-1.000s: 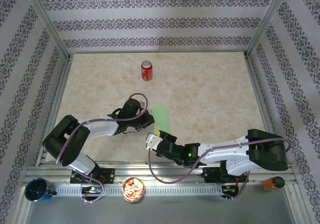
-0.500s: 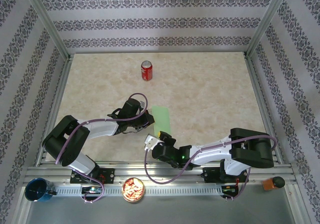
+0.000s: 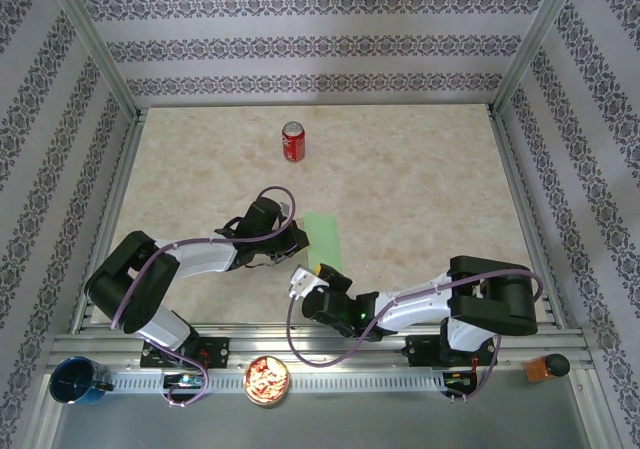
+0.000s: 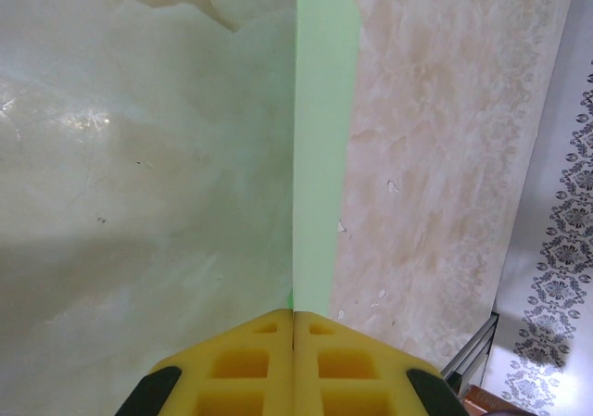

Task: Fold a paper plane with a square sheet of paper (pick it up from the middle)
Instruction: Third fold the triangle at the center of the table.

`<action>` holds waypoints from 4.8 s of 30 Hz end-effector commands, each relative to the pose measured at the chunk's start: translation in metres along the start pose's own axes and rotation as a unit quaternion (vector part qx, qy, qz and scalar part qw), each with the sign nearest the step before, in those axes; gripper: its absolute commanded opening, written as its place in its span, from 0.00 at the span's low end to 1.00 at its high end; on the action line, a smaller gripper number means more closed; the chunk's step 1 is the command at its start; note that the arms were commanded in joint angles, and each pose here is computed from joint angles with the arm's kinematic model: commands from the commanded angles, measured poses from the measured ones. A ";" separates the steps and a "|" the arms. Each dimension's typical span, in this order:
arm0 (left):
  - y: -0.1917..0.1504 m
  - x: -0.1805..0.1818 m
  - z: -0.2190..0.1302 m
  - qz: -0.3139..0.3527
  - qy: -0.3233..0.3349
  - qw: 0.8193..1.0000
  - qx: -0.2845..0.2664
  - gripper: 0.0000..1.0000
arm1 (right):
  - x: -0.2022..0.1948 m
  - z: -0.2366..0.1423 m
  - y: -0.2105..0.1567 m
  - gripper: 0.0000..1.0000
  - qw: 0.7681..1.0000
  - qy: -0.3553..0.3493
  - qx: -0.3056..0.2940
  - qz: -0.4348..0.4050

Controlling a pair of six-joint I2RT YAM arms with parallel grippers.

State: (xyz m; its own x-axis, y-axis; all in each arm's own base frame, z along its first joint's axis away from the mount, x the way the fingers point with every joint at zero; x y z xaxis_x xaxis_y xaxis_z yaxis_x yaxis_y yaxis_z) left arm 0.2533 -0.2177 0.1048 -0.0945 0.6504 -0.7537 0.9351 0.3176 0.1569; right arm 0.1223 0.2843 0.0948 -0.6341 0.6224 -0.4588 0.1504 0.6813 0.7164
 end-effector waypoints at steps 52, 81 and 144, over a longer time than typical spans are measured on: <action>0.050 -0.044 -0.004 0.136 0.038 0.989 0.044 0.29 | -0.048 0.014 0.017 0.00 0.837 0.351 0.019 0.418; 0.037 0.022 0.064 0.100 0.106 0.978 0.150 0.18 | -0.055 0.044 0.002 0.00 0.826 0.343 0.044 0.446; 0.036 0.026 0.058 0.100 0.129 0.976 0.144 0.18 | -0.076 0.067 -0.028 0.00 0.815 0.327 0.091 0.470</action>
State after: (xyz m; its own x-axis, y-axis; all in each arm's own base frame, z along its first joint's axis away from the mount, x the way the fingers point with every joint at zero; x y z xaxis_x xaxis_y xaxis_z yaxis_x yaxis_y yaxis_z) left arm 0.3156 -0.2442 0.0746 0.0998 0.7869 -0.6089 0.9908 -0.0227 0.1332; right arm 0.2113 0.2438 0.0733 -0.4338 0.5895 0.6814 0.8810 0.1190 0.4579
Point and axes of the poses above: each hand's point on the last joint's axis, 136 mm out from that joint toward the fingers, its own z axis out along the fingers, its own x axis along the line the jaws close on, y = z × x, the point moved 7 cm from there along -z, back along the fingers, and after that the axes turned 4 degrees about z, right-handed, at the moved point
